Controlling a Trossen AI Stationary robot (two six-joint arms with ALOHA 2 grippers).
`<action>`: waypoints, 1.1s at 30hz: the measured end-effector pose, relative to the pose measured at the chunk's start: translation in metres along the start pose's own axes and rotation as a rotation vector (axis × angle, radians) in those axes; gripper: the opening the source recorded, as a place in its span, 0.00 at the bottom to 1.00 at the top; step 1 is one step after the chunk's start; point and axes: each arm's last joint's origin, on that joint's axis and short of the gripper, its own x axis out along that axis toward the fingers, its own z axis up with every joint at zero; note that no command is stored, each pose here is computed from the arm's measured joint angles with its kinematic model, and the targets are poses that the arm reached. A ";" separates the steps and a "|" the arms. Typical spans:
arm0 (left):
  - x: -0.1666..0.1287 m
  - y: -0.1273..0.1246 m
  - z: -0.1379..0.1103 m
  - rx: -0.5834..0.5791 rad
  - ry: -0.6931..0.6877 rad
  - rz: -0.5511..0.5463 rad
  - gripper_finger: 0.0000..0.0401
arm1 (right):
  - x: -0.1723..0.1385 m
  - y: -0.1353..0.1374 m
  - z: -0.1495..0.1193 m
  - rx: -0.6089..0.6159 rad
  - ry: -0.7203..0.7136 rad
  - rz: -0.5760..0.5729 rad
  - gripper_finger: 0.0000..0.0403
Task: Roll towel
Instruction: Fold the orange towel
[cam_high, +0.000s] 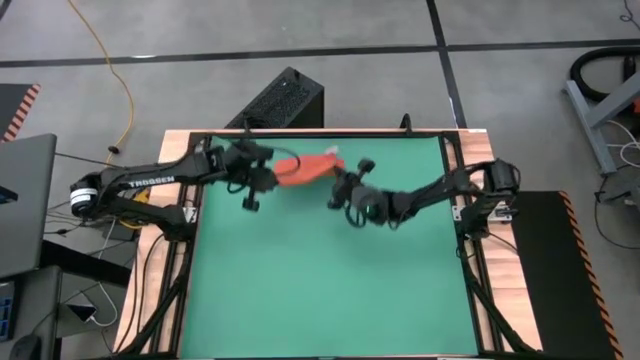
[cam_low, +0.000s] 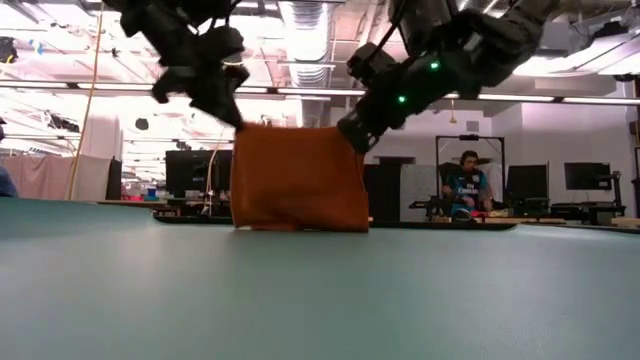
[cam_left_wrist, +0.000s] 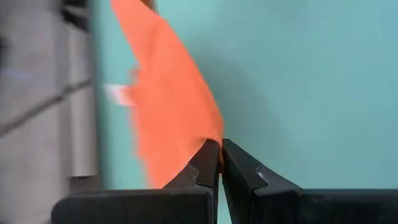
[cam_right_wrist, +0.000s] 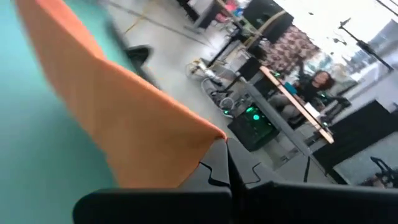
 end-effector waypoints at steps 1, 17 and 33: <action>0.004 -0.010 -0.001 -0.012 0.004 -0.048 0.00 | -0.009 0.010 0.000 -0.012 0.000 0.009 0.00; 0.029 -0.127 0.002 -0.222 -0.206 -0.365 0.06 | -0.140 0.084 -0.018 0.032 0.000 0.448 0.18; 0.029 -0.121 0.003 -0.488 -0.132 0.055 0.26 | -0.136 0.067 -0.017 0.254 0.140 0.517 0.42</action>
